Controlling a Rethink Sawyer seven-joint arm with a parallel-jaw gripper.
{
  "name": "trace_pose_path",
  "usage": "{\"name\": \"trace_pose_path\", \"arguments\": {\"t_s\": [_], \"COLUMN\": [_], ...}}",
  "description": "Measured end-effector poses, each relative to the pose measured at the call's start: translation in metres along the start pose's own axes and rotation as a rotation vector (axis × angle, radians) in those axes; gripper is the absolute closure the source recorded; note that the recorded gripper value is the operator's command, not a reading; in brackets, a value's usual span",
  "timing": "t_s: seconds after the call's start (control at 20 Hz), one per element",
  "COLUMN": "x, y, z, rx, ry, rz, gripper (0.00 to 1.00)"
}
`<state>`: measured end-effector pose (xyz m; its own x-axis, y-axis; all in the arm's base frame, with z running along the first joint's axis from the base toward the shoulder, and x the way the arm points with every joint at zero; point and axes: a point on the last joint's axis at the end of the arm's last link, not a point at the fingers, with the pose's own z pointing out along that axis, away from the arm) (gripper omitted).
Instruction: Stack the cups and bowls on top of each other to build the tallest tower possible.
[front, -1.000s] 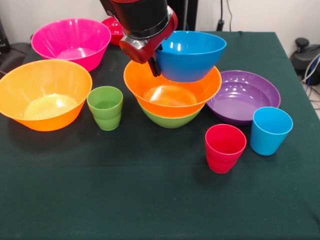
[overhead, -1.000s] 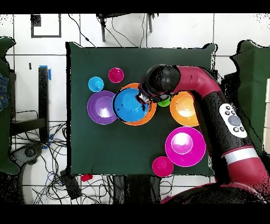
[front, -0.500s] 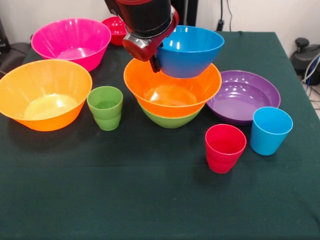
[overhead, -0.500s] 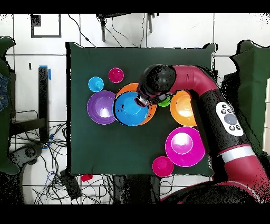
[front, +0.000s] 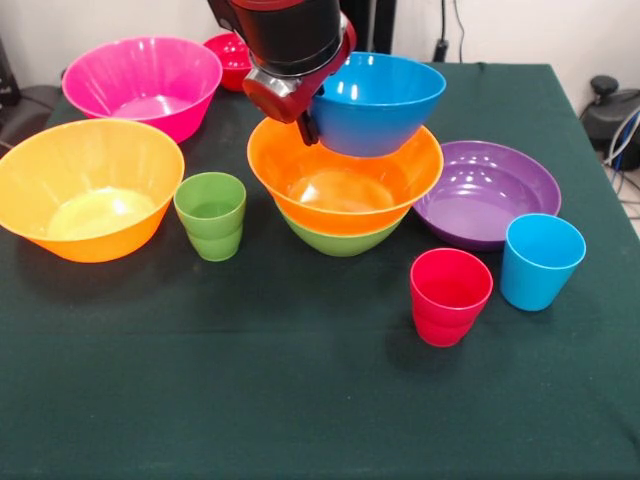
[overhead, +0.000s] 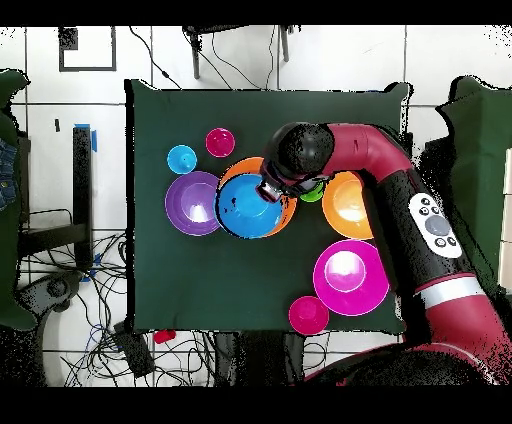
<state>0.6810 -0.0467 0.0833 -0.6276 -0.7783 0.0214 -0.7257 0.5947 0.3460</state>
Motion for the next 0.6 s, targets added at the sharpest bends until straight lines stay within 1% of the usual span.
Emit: {"name": "trace_pose_path", "arguments": {"t_s": [0.4, 0.6], "x": [0.0031, 0.0044], "y": [-0.0015, -0.0048], "z": [0.0028, 0.0032], "rx": [0.011, 0.023], "ry": [0.013, 0.018], "rz": [-0.004, -0.005], "gripper": [1.00, 1.00]}}
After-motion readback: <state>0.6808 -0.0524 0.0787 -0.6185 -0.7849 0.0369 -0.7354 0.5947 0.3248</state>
